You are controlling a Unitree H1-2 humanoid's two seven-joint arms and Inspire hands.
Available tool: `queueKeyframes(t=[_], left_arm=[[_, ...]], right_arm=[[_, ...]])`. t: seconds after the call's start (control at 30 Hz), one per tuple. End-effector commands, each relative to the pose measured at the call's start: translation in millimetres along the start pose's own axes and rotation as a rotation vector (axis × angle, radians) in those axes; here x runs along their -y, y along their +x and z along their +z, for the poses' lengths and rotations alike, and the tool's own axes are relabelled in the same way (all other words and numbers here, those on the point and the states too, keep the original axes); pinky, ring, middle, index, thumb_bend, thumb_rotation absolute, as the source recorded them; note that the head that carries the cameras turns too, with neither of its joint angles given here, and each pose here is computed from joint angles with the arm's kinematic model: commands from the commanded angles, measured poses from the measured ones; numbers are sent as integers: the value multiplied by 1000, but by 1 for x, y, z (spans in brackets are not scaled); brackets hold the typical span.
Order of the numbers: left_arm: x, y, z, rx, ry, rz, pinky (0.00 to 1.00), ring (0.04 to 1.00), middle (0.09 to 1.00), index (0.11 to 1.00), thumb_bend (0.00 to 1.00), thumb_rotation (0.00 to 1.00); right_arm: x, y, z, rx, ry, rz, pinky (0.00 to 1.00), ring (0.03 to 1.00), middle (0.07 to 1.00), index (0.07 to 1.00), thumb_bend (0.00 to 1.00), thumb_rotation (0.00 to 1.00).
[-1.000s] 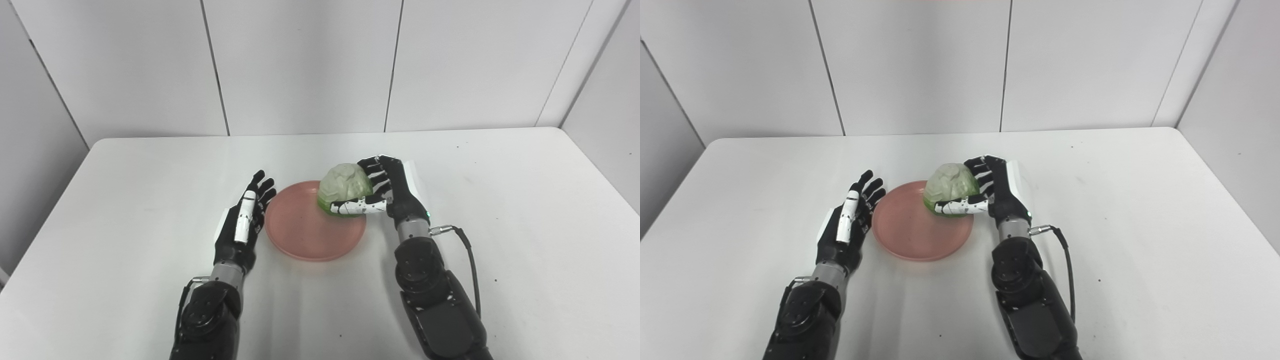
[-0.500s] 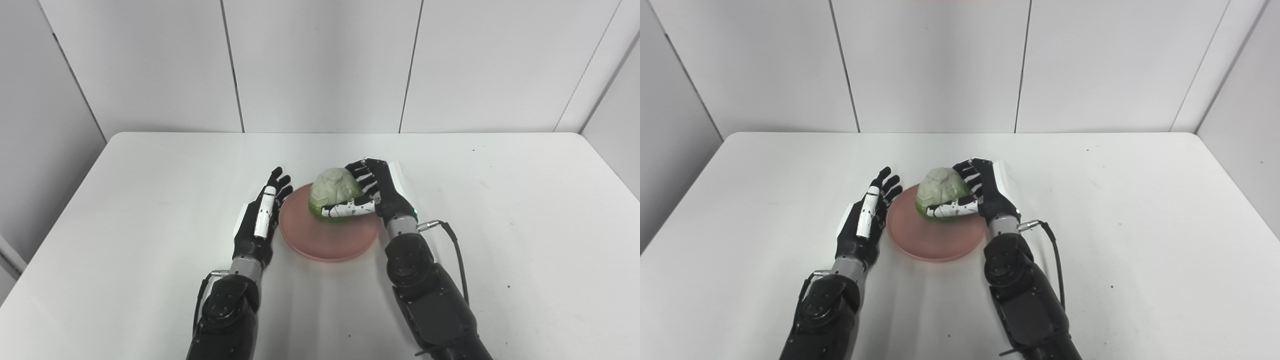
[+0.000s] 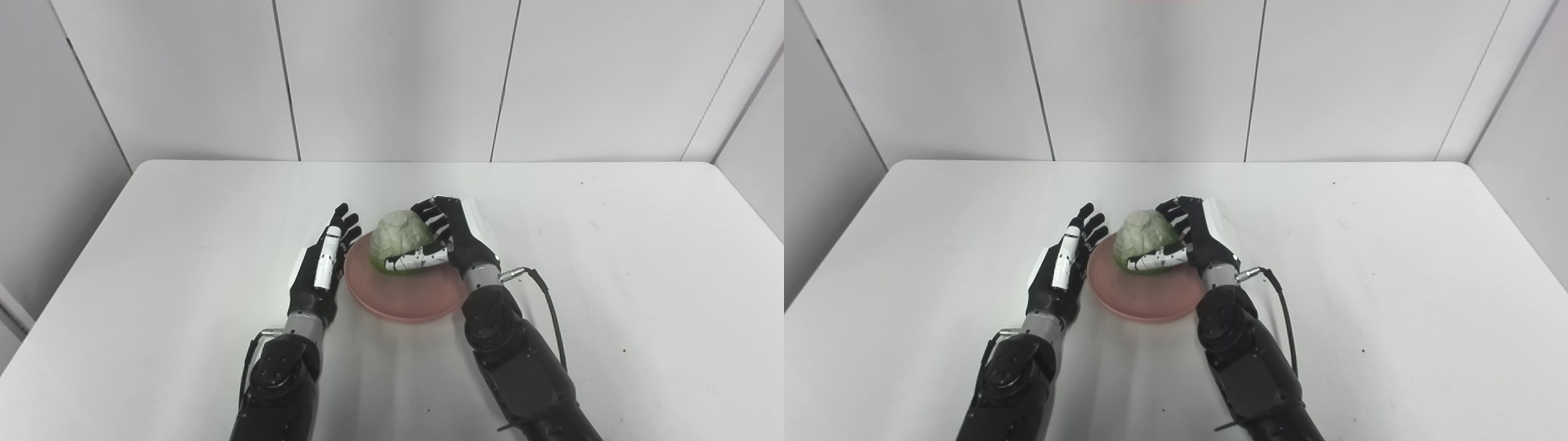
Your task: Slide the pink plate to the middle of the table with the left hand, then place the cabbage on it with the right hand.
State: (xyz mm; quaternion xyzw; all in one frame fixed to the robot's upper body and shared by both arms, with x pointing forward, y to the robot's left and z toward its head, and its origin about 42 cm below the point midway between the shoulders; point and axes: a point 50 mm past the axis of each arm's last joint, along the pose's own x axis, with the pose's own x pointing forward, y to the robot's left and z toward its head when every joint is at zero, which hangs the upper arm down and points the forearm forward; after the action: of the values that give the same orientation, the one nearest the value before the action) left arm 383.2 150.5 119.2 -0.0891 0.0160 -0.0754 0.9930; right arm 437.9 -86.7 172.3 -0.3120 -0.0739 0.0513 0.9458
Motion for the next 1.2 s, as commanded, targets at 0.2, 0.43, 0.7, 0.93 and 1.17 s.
queueKeyframes(t=[0.2, 0.43, 0.7, 0.93, 1.17], left_arm=[[-3, -6, -14, -90, -9, 8, 939, 942, 946, 933, 385, 1000], [-4, -6, -14, -97, -3, 5, 943, 941, 945, 933, 396, 1000], [-5, -6, -14, -91, -9, 10, 915, 933, 938, 925, 395, 1000], [-6, -6, -14, -91, -8, 7, 914, 941, 950, 935, 396, 1000], [-7, -7, -13, -82, -6, 4, 913, 938, 949, 931, 394, 1000]], right_arm=[[3, -5, 4, 94, -63, 15, 349, 378, 479, 549, 512, 0], [5, -8, 3, 85, -74, 34, 408, 477, 468, 545, 520, 3], [12, -11, 7, 115, -167, 33, 554, 667, 752, 836, 817, 381], [22, -13, 16, 118, -174, 60, 593, 760, 875, 939, 951, 577], [35, -16, 24, 120, -195, 105, 694, 891, 988, 1000, 1000, 633]])
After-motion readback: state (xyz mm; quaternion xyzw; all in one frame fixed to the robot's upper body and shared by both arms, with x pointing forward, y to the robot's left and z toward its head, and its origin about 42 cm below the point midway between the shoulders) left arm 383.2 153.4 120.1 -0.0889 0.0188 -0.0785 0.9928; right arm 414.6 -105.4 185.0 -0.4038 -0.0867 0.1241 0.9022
